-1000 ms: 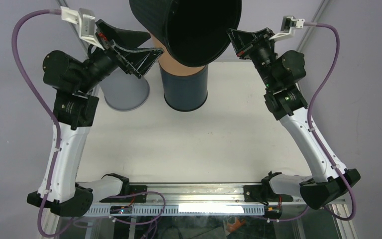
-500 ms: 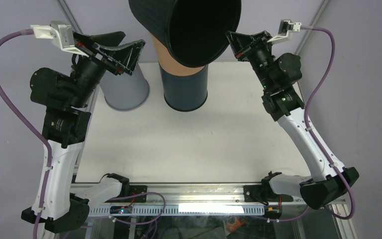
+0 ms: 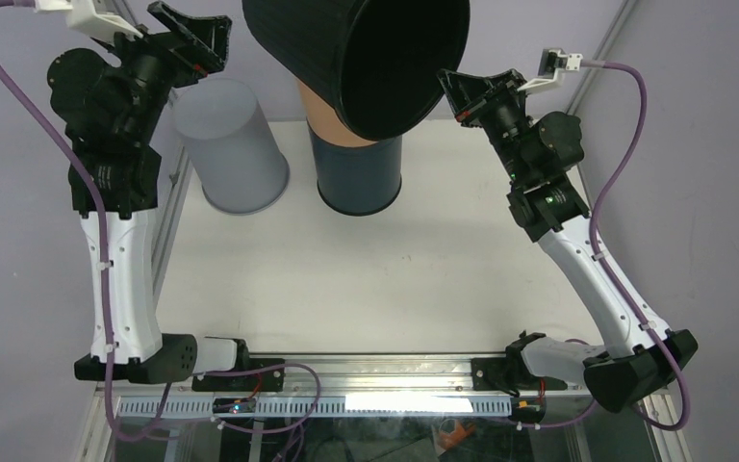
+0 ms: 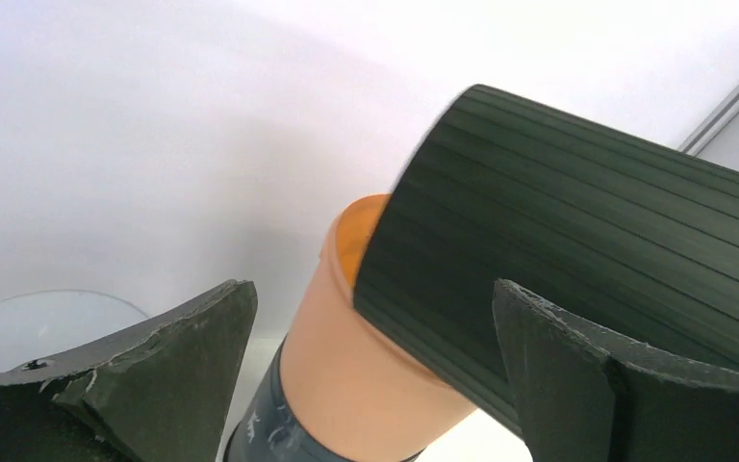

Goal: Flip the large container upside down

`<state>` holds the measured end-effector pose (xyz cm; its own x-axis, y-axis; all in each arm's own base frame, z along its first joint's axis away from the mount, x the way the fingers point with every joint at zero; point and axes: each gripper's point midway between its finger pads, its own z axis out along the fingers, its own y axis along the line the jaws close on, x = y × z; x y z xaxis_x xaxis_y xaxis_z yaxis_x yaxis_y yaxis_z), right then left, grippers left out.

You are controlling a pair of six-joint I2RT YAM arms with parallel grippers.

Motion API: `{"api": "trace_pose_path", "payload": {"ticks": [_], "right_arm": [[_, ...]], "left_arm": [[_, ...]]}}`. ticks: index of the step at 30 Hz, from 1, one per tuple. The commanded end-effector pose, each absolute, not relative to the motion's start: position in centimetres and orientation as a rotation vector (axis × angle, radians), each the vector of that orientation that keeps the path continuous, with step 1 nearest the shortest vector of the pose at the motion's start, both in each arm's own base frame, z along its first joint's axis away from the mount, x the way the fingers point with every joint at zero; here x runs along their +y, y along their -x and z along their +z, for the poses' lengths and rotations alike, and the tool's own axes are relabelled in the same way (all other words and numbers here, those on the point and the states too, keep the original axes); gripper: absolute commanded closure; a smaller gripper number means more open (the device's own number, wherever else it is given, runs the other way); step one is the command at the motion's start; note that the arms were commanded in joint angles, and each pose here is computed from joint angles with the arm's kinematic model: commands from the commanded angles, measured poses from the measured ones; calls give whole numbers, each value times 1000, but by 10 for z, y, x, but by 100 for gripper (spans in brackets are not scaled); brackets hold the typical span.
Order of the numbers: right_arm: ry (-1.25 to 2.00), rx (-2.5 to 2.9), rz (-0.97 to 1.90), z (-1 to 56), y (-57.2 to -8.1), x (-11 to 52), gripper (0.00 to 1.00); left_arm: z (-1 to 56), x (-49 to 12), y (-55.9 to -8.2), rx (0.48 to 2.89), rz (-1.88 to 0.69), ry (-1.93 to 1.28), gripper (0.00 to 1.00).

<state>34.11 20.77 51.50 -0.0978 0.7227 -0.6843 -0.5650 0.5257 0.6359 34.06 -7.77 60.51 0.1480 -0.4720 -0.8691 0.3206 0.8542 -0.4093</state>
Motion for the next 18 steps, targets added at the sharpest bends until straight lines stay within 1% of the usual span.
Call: {"api": "trace_pose_path", "payload": {"ticks": [1, 6, 12, 15, 18], "right_arm": [[-122, 1259, 1115, 520, -330, 212, 100], [-106, 1263, 1120, 523, -329, 214, 100], [-107, 1275, 1121, 527, -331, 215, 100], [-111, 1272, 1118, 529, -332, 214, 100], [-102, 1272, 1122, 529, -334, 217, 100]], "left_arm": [[618, -93, -328, 1294, -752, -38, 1], [615, -101, -322, 1267, -857, -167, 1], [610, -105, -301, 1242, -873, -344, 1], [615, -110, -279, 1206, -828, -428, 1], [626, -113, -247, 1150, -759, -470, 1]]}}
